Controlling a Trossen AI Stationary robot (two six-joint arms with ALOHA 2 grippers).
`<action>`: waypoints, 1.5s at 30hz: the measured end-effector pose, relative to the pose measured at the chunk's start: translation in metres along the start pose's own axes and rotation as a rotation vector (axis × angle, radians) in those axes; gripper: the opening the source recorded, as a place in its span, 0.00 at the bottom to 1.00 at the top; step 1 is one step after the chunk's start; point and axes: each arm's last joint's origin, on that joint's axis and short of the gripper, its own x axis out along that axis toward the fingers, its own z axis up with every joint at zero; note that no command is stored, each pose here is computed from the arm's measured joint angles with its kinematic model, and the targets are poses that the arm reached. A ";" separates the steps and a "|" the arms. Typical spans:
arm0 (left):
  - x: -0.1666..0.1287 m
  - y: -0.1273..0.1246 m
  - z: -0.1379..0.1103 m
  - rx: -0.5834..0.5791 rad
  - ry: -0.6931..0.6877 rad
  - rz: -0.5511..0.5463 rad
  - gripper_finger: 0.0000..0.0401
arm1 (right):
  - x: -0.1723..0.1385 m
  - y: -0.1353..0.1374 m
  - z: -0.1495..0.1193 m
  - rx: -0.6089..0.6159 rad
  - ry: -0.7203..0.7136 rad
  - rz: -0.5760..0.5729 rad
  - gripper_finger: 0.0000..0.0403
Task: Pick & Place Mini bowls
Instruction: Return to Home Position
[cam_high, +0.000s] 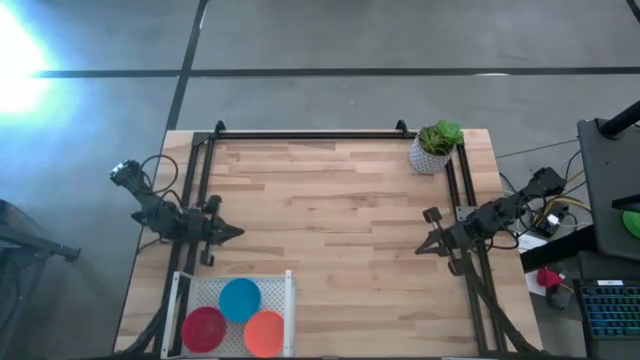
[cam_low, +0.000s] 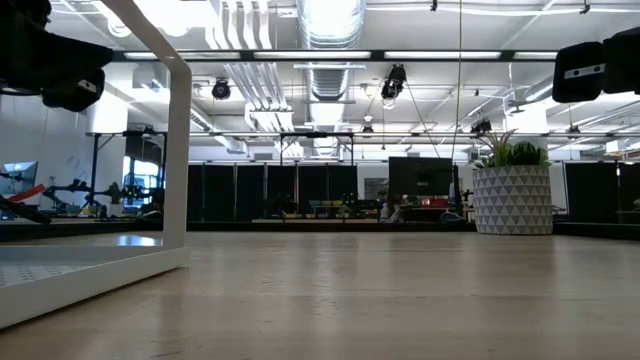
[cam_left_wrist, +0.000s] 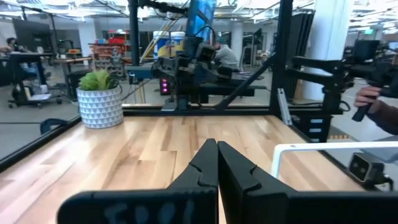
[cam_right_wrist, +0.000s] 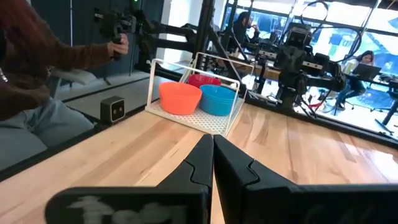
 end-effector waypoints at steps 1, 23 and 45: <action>0.000 0.000 0.000 0.004 0.000 0.004 0.00 | 0.000 0.000 0.000 -0.009 0.000 0.000 0.02; 0.000 0.000 0.002 -0.001 -0.023 0.009 0.00 | -0.001 -0.009 0.002 -0.027 0.023 -0.315 0.02; 0.000 0.000 0.002 -0.004 -0.025 0.008 0.00 | -0.001 -0.009 0.002 0.016 0.016 -0.316 0.02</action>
